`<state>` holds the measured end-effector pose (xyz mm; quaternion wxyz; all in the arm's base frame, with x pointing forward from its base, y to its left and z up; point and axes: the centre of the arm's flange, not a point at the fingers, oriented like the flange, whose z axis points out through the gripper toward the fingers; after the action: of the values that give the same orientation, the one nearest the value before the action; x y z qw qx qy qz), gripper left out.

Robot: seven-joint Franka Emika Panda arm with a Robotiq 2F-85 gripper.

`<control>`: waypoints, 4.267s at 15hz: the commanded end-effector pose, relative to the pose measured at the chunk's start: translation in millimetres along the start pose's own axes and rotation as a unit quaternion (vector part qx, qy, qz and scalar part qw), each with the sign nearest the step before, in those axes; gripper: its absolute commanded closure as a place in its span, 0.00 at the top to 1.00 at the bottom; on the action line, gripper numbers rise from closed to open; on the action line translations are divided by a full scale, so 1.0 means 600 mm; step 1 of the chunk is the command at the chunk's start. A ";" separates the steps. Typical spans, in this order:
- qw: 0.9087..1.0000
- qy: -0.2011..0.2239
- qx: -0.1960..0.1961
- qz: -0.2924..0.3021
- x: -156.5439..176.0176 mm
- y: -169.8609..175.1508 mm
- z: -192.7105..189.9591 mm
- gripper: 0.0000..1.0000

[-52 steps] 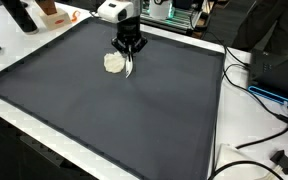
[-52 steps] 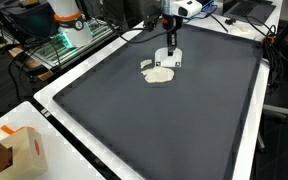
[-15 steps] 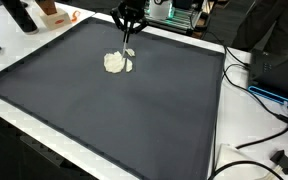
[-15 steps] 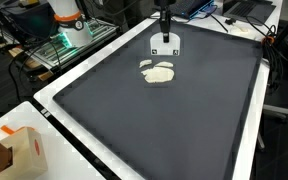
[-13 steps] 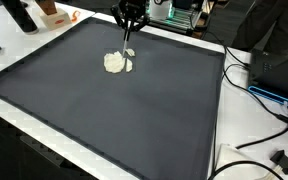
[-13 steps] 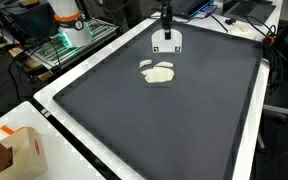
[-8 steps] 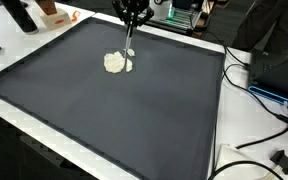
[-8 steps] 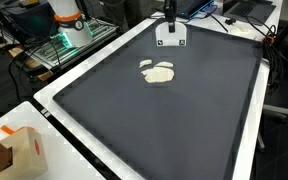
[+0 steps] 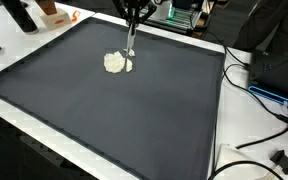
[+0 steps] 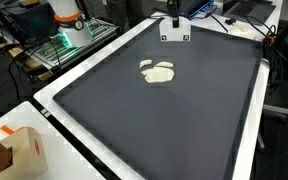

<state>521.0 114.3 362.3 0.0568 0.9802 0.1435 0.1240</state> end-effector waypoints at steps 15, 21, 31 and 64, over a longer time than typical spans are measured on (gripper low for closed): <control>0.987 0.063 0.149 0.013 -0.011 0.054 0.025 0.01; 0.965 0.081 0.239 0.075 -0.033 0.097 0.043 0.01; 0.937 0.048 0.301 0.169 -0.097 0.180 0.093 0.01; 0.896 -0.017 0.224 0.382 -0.178 0.228 0.099 0.01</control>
<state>486.3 -64.0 284.1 -0.2463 0.9439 -0.2013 0.0883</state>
